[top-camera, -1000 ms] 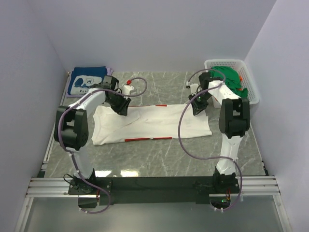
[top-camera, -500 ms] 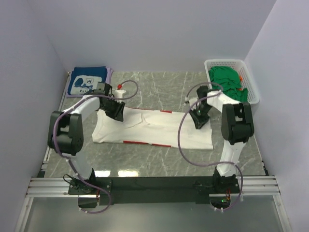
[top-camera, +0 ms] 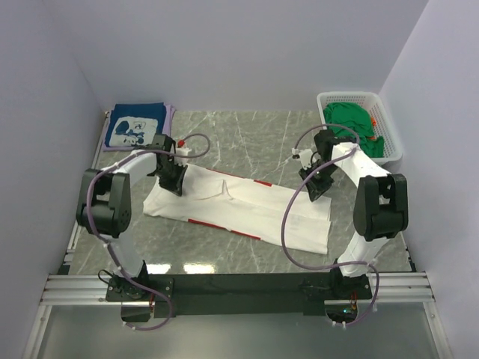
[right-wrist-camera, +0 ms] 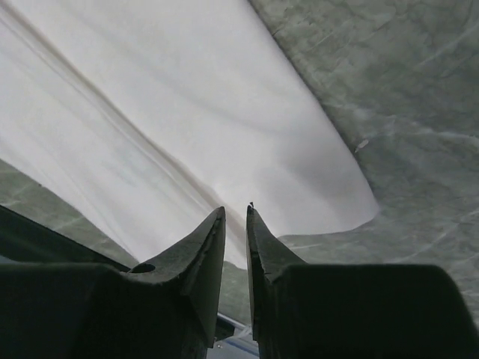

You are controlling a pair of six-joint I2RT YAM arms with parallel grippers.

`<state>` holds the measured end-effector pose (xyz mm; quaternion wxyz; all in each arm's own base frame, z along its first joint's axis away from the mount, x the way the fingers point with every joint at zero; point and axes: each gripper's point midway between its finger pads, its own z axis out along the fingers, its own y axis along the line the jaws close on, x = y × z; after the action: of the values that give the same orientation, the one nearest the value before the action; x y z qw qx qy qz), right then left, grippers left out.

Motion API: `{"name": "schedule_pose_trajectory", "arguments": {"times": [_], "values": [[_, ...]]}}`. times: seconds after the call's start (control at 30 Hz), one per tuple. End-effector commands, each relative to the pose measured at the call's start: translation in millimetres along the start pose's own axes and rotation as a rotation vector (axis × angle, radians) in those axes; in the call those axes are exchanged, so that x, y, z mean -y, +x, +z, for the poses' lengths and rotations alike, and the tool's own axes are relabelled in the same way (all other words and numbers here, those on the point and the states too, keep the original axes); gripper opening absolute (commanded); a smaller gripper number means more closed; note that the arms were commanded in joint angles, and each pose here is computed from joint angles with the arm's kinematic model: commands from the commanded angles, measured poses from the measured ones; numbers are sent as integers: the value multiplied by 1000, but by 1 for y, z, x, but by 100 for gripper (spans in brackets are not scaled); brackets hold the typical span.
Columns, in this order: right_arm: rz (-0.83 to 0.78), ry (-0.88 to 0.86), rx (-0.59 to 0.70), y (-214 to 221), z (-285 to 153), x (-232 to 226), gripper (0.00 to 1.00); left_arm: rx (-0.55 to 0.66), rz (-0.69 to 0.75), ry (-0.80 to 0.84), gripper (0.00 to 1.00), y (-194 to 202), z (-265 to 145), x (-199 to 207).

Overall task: Fold and stack the t-shirts
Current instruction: Fold the tshirt

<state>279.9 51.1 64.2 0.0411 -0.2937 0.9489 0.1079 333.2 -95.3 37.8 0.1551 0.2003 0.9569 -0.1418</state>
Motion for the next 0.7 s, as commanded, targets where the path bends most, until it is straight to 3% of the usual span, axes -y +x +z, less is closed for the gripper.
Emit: {"name": "schedule_pose_trajectory", "arguments": {"times": [0.0,0.2,0.27,0.3,0.33,0.4,0.43,0.53,0.6,0.67], "values": [[9,7,-29,-2,7,6,25,-19,-15,-88,3,-11,13,-17],[7,14,-31,0,12,7,25,-75,73,-135,1,-44,60,-35],[-7,28,-45,5,11,10,25,-25,124,-142,1,-92,72,-42],[-13,35,-53,7,11,11,25,-81,126,-131,1,-77,87,-43],[-26,42,-52,8,10,12,26,-1,156,-142,1,-119,81,-45],[-38,41,-60,11,12,11,26,-6,177,-131,1,-136,103,-51],[-48,35,-70,12,15,9,26,107,201,-150,1,-183,88,-52],[-72,12,-113,14,29,-2,26,254,230,-144,11,-236,71,-48],[-88,-3,-125,15,38,-9,26,370,276,-155,17,-265,39,-40],[-111,-14,-143,13,49,-19,26,400,288,-163,20,-262,28,-38]]}}
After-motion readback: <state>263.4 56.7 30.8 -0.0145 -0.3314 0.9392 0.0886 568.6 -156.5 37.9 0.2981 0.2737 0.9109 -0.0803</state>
